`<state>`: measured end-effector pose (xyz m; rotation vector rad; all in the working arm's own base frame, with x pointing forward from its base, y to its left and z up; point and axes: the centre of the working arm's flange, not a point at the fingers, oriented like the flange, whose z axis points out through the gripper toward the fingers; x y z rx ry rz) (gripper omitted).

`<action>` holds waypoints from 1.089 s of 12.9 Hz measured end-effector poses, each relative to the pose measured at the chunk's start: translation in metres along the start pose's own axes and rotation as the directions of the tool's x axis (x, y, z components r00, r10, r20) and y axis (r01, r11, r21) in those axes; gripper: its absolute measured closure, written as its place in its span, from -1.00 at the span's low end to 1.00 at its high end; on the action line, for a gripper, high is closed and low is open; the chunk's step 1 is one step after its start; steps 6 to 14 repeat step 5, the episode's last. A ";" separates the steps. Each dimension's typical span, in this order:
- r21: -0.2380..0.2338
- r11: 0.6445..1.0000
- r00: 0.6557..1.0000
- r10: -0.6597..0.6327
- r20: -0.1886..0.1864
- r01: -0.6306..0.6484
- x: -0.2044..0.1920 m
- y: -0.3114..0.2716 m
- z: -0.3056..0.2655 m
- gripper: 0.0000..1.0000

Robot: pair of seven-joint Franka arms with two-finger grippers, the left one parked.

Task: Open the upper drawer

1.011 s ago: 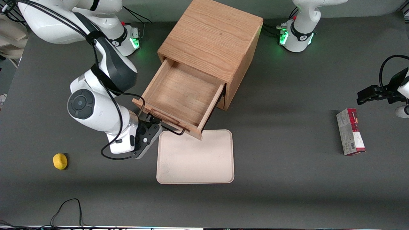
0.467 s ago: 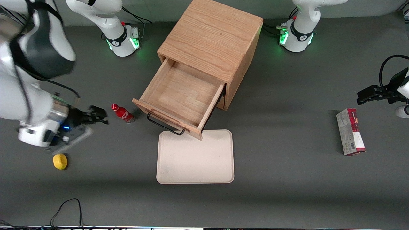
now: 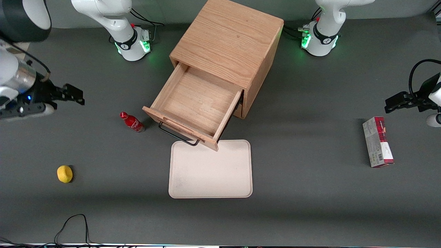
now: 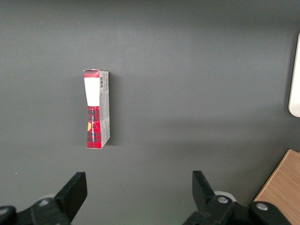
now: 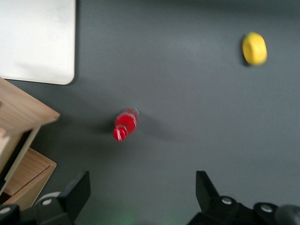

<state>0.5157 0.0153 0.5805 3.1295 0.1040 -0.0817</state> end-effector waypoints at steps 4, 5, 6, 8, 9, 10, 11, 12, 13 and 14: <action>-0.002 1.000 0.999 0.031 -0.011 -0.031 -0.027 0.008 -0.008 -1.00; -0.002 0.999 0.999 0.033 -0.008 -0.033 -0.025 0.008 -0.006 -1.00; -0.002 0.999 0.999 0.033 -0.008 -0.033 -0.025 0.008 -0.006 -1.00; -0.002 0.999 0.999 0.033 -0.008 -0.033 -0.025 0.008 -0.006 -1.00; -0.002 0.999 0.999 0.033 -0.008 -0.033 -0.025 0.008 -0.006 -1.00; -0.002 0.999 0.999 0.033 -0.008 -0.033 -0.025 0.008 -0.006 -1.00; -0.002 0.999 0.999 0.033 -0.008 -0.033 -0.025 0.008 -0.006 -1.00; -0.002 0.999 0.999 0.033 -0.008 -0.033 -0.025 0.008 -0.006 -1.00; -0.002 0.999 0.999 0.033 -0.008 -0.033 -0.025 0.008 -0.006 -1.00; -0.002 0.999 0.999 0.033 -0.008 -0.033 -0.025 0.008 -0.006 -1.00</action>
